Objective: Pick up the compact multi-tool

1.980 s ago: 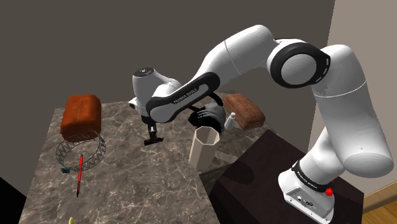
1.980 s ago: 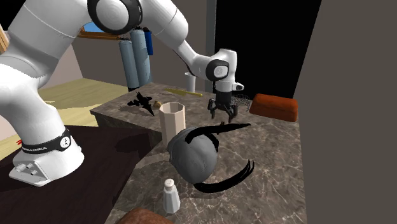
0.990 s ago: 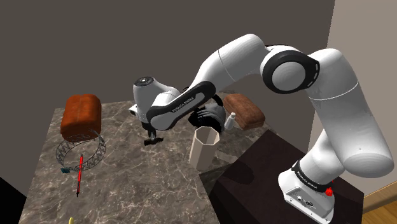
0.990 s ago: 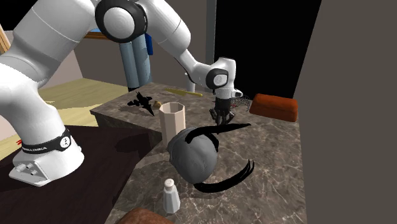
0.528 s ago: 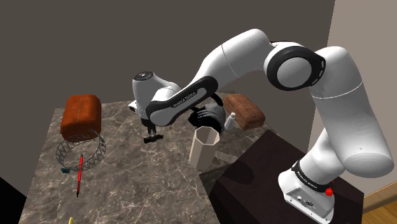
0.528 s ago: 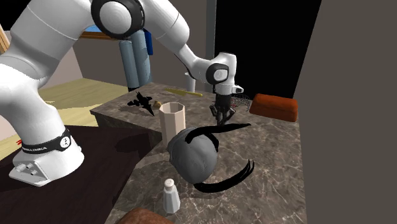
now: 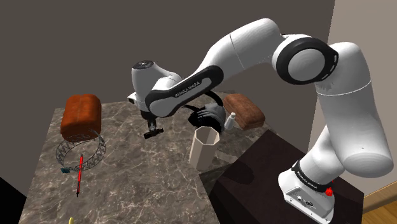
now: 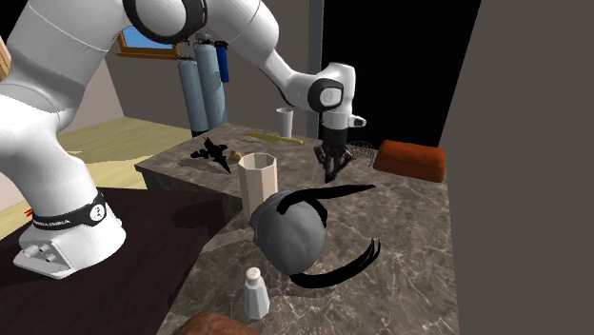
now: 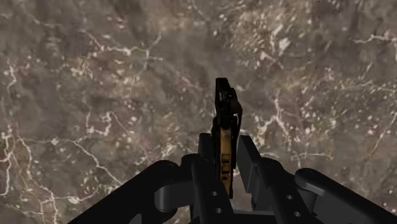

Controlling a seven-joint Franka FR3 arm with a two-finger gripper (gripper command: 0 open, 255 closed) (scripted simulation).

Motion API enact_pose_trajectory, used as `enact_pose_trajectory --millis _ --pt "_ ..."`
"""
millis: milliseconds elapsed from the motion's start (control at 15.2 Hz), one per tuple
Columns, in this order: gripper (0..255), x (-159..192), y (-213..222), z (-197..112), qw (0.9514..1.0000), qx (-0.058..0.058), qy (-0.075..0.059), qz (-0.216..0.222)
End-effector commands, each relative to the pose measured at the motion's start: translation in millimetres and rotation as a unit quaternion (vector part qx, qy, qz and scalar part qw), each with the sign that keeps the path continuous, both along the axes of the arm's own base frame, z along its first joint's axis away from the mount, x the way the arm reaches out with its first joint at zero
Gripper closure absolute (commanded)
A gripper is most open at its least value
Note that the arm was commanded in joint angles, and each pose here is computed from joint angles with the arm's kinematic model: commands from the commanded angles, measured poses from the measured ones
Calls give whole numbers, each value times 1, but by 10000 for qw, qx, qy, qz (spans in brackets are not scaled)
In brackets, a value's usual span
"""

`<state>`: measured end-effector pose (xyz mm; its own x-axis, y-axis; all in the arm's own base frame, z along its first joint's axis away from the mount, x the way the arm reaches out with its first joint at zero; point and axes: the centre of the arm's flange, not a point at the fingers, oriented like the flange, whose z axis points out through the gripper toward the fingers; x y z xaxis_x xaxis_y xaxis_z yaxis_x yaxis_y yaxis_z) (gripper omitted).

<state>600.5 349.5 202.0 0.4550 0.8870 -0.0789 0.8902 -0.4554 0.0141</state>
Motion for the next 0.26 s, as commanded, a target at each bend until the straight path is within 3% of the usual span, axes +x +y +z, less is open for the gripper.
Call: enact_pose_trajectory --millis 0,198 --pt "255 0 1 12 10000 0 1 0" --pt "255 0 1 18 10000 0 1 0"
